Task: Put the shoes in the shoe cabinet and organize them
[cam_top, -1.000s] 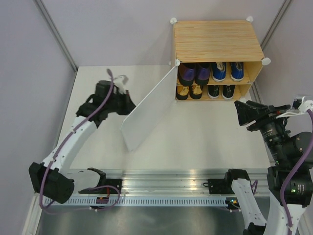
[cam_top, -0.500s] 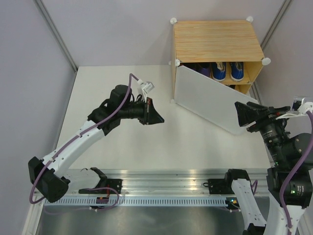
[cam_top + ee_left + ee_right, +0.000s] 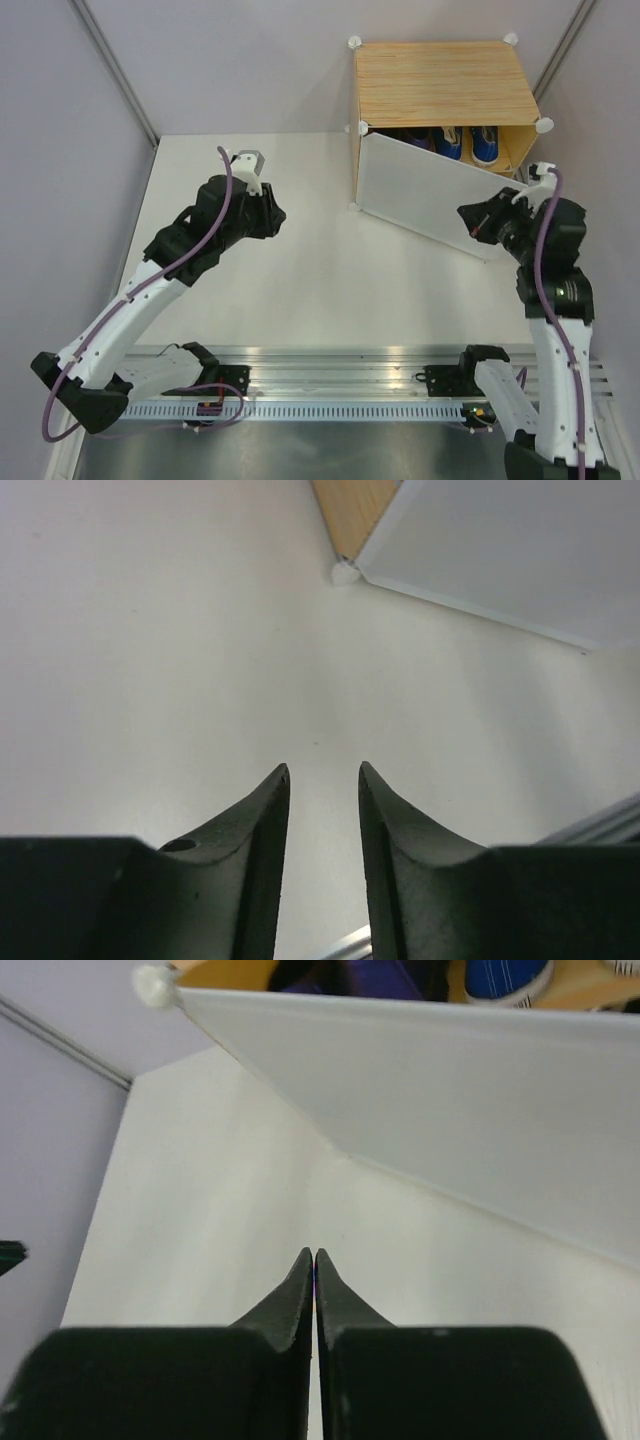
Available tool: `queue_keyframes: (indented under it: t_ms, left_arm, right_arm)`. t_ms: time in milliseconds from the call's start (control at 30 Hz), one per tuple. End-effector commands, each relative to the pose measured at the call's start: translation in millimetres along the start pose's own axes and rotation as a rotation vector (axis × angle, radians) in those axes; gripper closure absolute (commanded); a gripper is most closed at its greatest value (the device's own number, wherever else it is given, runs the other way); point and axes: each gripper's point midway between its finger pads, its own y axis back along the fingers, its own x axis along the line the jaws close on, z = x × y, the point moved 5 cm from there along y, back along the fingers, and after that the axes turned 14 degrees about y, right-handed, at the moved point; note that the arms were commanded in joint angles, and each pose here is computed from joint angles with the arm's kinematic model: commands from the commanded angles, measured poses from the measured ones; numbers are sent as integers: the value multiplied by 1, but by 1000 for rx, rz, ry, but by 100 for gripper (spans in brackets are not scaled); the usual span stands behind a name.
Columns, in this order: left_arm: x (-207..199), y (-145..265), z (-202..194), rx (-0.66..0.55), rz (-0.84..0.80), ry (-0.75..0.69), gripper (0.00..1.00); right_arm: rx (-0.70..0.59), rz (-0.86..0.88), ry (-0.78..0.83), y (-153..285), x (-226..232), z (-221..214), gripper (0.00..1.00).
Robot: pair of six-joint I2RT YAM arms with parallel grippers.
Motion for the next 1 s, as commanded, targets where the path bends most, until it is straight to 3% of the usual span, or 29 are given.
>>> queue_keyframes:
  t_ms: [0,300,367,400,500,667,900,967]
  left_arm:
    - [29,18,16,-90,196,-114,60]
    - [61,9,-8,-52,295,-239,55]
    - [68,5,-14,-50,302,-267,53]
    - [67,3,-13,-70,291,-268,51]
    - [68,4,-14,-86,273,-261,47]
    - [68,6,-18,-100,244,-253,43]
    - [71,8,-24,-102,230,-240,40]
    - [72,9,-25,-106,229,-233,34]
  right_arm:
    - [135,-75,-38,-46,-29,-23,99]
    - [216,-187,-41,-114,-67,-18,99]
    - [173,-228,-41,-128,-78,-14,99]
    - [54,-238,-23,-139,-82,5,99]
    - [-147,-331,-4,-156,-101,26,99]
    - [-89,-315,24,-174,-106,26,99]
    - [-114,-278,3,-187,-108,18,99]
    - [-124,-265,3,-195,-109,19,99]
